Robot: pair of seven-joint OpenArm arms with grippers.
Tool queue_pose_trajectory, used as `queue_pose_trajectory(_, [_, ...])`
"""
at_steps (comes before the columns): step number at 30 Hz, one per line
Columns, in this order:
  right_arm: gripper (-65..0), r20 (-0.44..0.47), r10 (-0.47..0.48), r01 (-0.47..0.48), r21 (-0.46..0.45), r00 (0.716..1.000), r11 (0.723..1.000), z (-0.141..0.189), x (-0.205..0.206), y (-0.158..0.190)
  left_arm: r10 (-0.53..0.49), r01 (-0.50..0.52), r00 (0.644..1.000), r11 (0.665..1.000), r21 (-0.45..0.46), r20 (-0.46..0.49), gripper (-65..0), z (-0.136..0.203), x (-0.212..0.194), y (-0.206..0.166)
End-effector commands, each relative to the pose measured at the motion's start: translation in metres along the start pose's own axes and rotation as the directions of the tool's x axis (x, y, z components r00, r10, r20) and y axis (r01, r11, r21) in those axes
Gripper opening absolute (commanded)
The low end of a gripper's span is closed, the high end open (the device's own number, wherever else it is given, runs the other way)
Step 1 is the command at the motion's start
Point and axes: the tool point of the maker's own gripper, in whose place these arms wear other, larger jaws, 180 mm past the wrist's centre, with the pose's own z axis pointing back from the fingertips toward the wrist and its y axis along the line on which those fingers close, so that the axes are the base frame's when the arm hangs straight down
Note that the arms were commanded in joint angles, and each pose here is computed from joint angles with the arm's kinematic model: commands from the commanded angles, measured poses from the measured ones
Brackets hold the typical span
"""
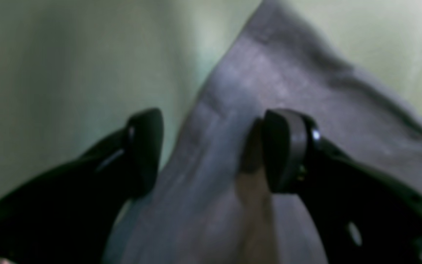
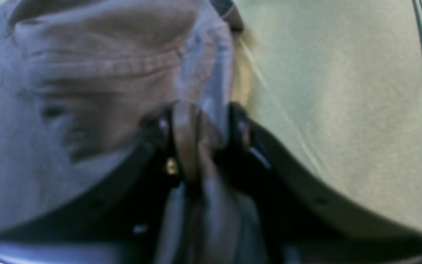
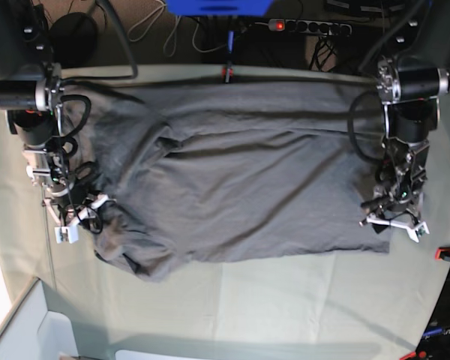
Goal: Layout the t-shirt on the table in an organized manner, then fold the t-shirt properly
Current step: 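Reach both grippers across the shirt and grasp its opposite edge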
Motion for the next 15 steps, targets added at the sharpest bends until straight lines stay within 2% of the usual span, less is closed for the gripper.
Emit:
queue_pose_trajectory(1, [-57.8, -0.039, 0.008, -0.007, 0.02, 0.999, 1.0, 0.0, -0.003, 0.001, -0.003, 0.003, 1.0, 1.0, -0.01, 0.018, -29.0, -0.002, 0.018, -0.006])
queue_pose_trajectory(3, [-64.4, -0.041, 0.008, -0.007, 0.02, 0.999, 1.0, 0.0, -0.004, 0.001, -0.047, 0.047, 0.999, 0.999, -0.023, 0.016, -36.8, -0.002, 0.015, -0.012])
queue_pose_trajectory(4, [-65.0, -0.042, 0.008, -0.007, 0.02, 0.999, 1.0, 0.0, -0.004, 0.001, -0.063, 0.063, 0.998, 0.998, -0.029, 0.014, -40.1, -0.002, 0.014, -0.014])
queue_pose_trajectory(10, [-65.0, -0.1, 0.013, -0.011, 0.018, 0.995, 1.0, 0.001, -0.013, -0.001, -0.084, 0.085, 0.996, 0.995, -0.053, 0.034, -48.3, -0.001, 0.021, -0.026])
queue_pose_trajectory(14, [-65.0, -0.114, 0.014, -0.012, 0.014, 0.993, 1.0, 0.007, -0.025, -0.004, -0.084, 0.092, 0.992, 0.992, -0.081, 0.096, -65.0, 0.008, 0.036, -0.033])
queue_pose_trajectory(15, [-65.0, -0.11, 0.017, -0.016, 0.011, 0.994, 1.0, 0.008, -0.025, -0.007, -0.086, 0.096, 0.99, 0.991, -0.088, 0.111, -65.0, 0.011, 0.039, -0.035])
